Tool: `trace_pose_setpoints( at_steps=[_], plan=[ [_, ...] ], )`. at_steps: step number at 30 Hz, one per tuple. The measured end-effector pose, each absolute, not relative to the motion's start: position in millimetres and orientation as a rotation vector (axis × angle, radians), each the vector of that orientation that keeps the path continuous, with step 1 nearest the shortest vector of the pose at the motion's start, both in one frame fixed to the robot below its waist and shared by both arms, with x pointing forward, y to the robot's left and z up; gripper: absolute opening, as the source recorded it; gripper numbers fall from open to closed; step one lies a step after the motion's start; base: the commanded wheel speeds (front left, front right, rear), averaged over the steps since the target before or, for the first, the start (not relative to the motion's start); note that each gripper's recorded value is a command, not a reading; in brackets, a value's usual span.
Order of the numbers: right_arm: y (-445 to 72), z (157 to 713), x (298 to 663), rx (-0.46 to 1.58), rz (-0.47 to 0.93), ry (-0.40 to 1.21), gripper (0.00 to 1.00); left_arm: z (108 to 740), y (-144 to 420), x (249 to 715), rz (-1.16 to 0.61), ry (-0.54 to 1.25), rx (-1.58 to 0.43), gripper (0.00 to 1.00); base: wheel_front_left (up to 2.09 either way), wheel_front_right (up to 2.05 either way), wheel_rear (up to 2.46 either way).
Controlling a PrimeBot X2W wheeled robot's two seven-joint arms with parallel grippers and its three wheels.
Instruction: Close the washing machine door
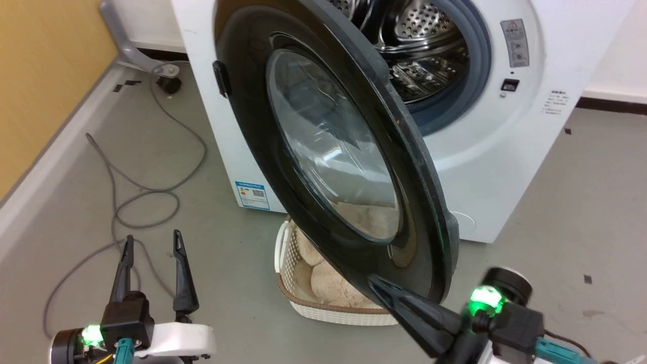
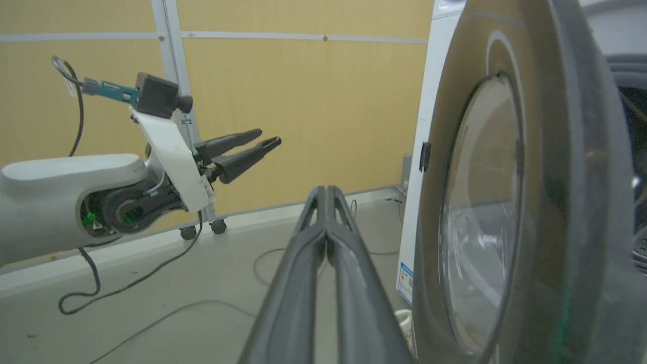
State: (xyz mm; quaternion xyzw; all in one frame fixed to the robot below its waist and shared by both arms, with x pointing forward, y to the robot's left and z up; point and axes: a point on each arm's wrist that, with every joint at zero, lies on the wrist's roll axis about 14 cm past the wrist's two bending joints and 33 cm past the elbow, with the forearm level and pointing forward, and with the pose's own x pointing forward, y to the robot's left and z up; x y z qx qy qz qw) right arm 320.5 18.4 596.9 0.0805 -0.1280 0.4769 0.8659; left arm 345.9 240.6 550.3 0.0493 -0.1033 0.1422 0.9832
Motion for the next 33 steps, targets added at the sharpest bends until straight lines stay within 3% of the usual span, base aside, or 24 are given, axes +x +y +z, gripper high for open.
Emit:
trace_pose_setpoints(
  at_steps=[7, 21, 33],
  plan=[
    [-24, 535, 353, 0.074, 0.834, -0.099, 0.0, 542, 229, 356, 0.252, -0.184, 0.101, 1.0, 0.0, 0.0, 0.0],
    [-122, 520, 446, 0.064, 0.462, -0.078, 0.0, 524, 197, 394, 0.161, -0.145, 0.083, 1.0, 0.0, 0.0, 0.0],
    [-151, 520, 535, -0.012, 0.372, -0.098, 0.0, 508, 197, 421, 0.162, -0.113, 0.097, 1.0, 0.0, 0.0, 0.0]
  ],
)
